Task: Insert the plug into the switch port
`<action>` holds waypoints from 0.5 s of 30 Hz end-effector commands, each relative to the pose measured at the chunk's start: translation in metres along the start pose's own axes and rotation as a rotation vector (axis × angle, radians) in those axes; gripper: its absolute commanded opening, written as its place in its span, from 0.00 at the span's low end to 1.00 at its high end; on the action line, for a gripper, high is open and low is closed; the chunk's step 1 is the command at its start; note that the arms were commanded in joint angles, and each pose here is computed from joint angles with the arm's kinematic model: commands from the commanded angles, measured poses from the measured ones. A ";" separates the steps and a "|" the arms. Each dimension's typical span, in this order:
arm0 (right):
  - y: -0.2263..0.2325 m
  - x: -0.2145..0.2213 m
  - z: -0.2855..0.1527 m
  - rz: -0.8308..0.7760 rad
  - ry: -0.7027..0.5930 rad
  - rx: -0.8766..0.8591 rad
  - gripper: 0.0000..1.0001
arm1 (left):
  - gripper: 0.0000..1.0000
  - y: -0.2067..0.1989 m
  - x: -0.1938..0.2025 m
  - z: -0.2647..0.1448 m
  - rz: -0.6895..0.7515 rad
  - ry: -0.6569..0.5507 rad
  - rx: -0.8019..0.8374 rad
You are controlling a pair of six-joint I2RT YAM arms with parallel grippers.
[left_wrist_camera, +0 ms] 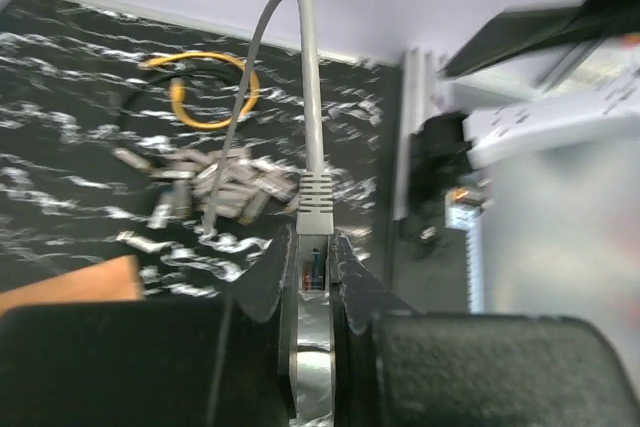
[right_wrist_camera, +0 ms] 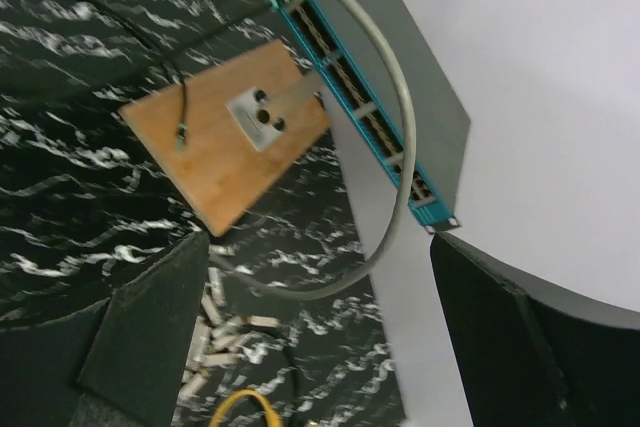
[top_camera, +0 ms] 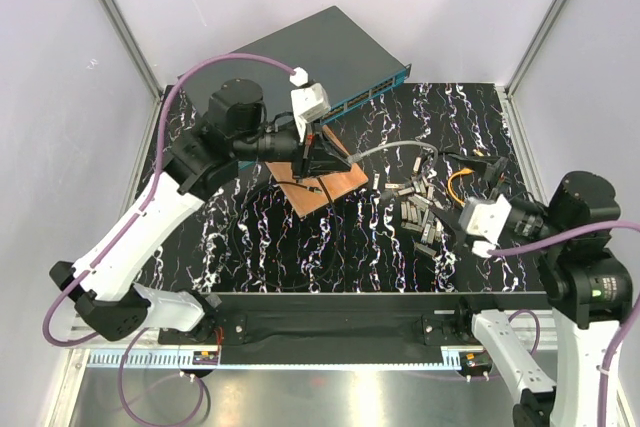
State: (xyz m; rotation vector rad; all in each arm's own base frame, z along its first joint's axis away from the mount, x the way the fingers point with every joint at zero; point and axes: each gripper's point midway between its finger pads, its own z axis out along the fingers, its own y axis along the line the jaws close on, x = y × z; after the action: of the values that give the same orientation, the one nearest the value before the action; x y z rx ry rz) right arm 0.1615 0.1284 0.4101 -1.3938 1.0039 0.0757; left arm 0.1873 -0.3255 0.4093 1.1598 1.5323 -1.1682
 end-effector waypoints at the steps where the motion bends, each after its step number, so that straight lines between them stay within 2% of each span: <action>1: 0.012 -0.021 0.003 0.296 -0.061 -0.101 0.98 | 0.00 0.004 -0.009 -0.014 0.270 0.042 -0.039; 2: 0.002 -0.037 0.000 0.315 -0.097 -0.100 0.97 | 0.00 -0.001 -0.008 -0.015 0.352 0.071 -0.017; 3: -0.003 -0.035 0.008 0.431 -0.093 -0.122 0.95 | 0.00 0.003 -0.007 -0.015 0.385 0.092 -0.044; 6: -0.017 -0.043 0.016 0.557 -0.117 -0.171 0.81 | 0.00 0.006 0.001 -0.010 0.487 0.164 -0.067; 9: -0.026 -0.038 0.027 0.645 -0.105 -0.216 0.75 | 0.00 0.004 0.011 -0.004 0.555 0.230 -0.052; 15: -0.021 -0.034 0.045 0.635 -0.053 -0.322 0.65 | 0.00 0.003 0.022 0.011 0.606 0.272 -0.015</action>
State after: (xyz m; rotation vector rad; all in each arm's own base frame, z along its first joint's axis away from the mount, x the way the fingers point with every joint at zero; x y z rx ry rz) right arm 0.1948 0.1701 0.4461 -1.2565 1.3535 0.7066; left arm 0.1773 -0.3313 0.3737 1.6498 1.3206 -0.7098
